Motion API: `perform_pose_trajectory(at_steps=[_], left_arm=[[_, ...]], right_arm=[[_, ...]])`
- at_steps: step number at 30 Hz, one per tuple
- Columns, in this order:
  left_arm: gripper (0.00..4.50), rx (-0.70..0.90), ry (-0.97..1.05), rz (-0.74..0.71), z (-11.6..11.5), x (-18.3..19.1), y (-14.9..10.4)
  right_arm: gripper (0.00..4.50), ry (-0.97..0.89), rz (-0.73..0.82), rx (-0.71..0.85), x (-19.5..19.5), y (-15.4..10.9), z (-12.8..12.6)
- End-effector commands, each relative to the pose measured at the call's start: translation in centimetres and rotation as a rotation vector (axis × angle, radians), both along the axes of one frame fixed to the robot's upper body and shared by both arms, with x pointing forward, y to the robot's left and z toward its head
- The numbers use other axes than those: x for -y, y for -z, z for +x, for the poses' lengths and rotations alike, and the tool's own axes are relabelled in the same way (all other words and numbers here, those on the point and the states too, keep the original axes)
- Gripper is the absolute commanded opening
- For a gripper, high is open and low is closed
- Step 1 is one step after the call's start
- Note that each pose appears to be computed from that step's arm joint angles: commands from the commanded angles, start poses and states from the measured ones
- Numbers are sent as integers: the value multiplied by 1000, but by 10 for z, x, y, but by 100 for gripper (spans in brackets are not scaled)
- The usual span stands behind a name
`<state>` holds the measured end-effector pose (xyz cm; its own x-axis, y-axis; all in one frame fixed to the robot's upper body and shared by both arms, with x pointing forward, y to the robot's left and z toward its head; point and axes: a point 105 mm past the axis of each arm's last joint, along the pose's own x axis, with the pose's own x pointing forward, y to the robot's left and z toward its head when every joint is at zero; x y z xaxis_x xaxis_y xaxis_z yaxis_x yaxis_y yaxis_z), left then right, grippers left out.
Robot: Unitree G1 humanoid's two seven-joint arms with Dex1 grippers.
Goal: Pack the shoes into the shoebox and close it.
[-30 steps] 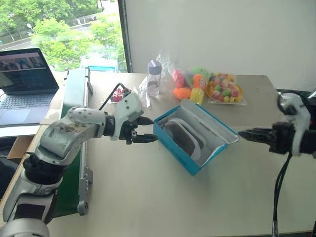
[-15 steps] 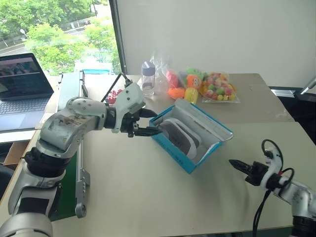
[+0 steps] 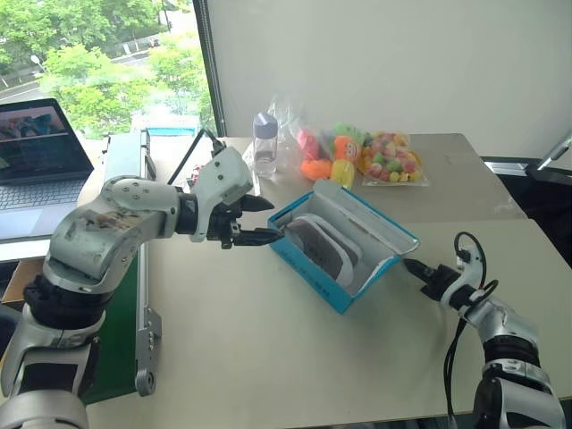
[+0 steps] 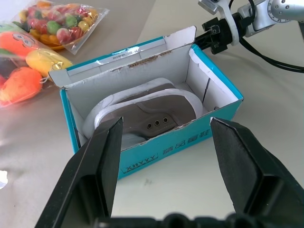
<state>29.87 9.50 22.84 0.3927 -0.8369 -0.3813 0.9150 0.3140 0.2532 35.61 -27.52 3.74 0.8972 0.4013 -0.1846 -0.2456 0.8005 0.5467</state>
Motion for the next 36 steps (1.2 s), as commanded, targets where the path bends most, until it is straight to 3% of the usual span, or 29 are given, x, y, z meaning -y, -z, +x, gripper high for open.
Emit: perform_pose_trajectory(at_steps=[1, 8, 13, 20, 30, 36], left_arm=[[312, 55, 2, -9, -3, 0, -13], [312, 56, 1, -8, -3, 1, -13], [312, 57, 4, -6, -3, 2, -13], [312, 41, -60, 32, -3, -15, -12], [312, 72, -128, 20, -4, -32, -29], [312, 77, -140, 5, -4, -31, -29]], right_arm=[[1, -15, 14, 33, -12, -2, 9], [1, 64, 50, 191, -8, -26, 24], [1, 58, 139, 375, -7, -67, 25], [1, -175, 15, 446, -40, -93, 10], [1, -523, 67, 490, -83, -139, -30], [1, -588, 38, 491, -102, -157, -22]])
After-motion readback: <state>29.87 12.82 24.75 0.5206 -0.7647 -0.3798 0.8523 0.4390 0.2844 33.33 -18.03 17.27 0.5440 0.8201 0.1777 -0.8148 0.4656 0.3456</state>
